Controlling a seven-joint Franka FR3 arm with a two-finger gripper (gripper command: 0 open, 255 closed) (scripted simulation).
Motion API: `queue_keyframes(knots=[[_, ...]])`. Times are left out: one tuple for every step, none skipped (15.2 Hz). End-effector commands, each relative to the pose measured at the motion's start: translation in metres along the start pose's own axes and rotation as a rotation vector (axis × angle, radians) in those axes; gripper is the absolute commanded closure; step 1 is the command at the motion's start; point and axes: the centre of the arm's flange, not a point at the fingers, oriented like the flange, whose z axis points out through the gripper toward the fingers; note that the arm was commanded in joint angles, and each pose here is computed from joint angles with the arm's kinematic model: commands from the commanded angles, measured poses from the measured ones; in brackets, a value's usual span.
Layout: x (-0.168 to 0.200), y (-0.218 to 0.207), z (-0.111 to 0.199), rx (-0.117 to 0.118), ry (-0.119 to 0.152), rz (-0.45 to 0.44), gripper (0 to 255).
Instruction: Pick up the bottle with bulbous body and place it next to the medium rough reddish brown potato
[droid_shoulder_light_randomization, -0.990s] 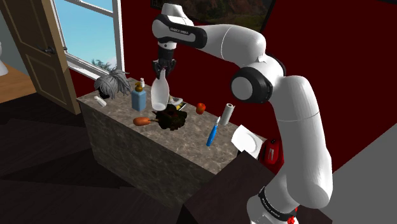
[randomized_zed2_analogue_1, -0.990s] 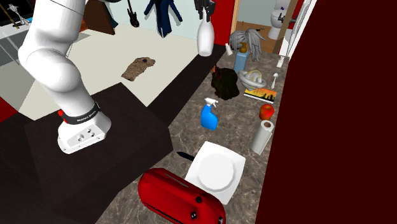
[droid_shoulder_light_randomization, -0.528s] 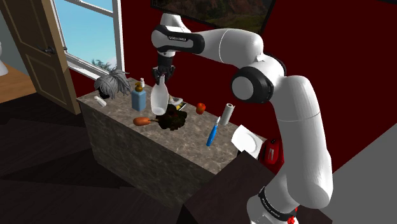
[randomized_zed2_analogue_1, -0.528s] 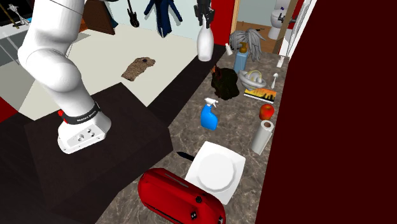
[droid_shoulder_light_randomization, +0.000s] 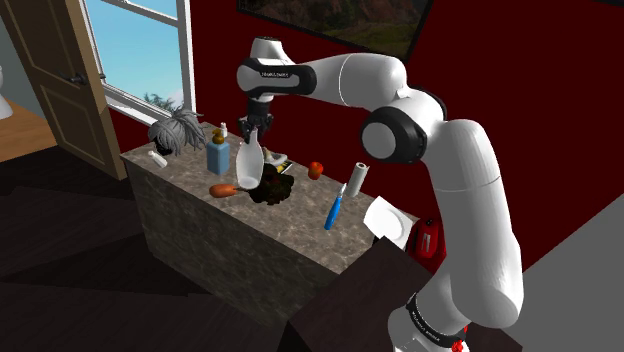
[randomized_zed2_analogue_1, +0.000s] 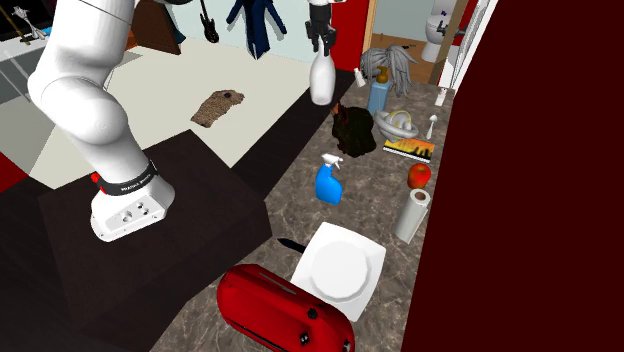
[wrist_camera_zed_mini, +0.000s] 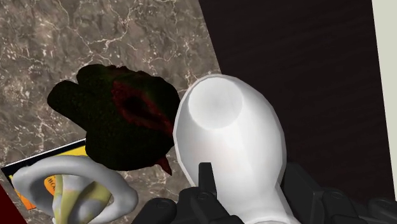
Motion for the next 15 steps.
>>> queue_keyframes(knots=[[-0.001, 0.000, 0.011, 0.000, 0.001, 0.000, 255], [-0.002, 0.000, 0.016, 0.000, 0.001, 0.000, 255], [-0.002, 0.000, 0.021, 0.000, 0.001, 0.000, 255], [-0.002, 0.000, 0.027, 0.000, 0.001, 0.000, 255], [-0.003, 0.001, 0.032, 0.000, 0.001, 0.000, 255], [-0.003, 0.001, 0.037, 0.000, 0.001, 0.000, 255], [-0.004, 0.001, 0.043, 0.000, 0.001, 0.000, 255], [-0.004, 0.001, 0.048, 0.000, 0.001, 0.000, 255], [-0.004, 0.001, 0.053, 0.000, 0.001, 0.000, 255], [-0.005, 0.001, 0.058, 0.000, 0.001, 0.000, 255], [-0.005, 0.001, 0.064, 0.000, 0.001, 0.000, 255], [-0.005, 0.001, 0.069, 0.000, 0.001, 0.000, 255], [-0.006, 0.001, 0.074, 0.000, 0.001, 0.000, 255], [-0.006, 0.001, 0.079, 0.000, 0.001, 0.000, 255], [-0.007, 0.001, 0.085, 0.000, 0.001, 0.000, 255]])
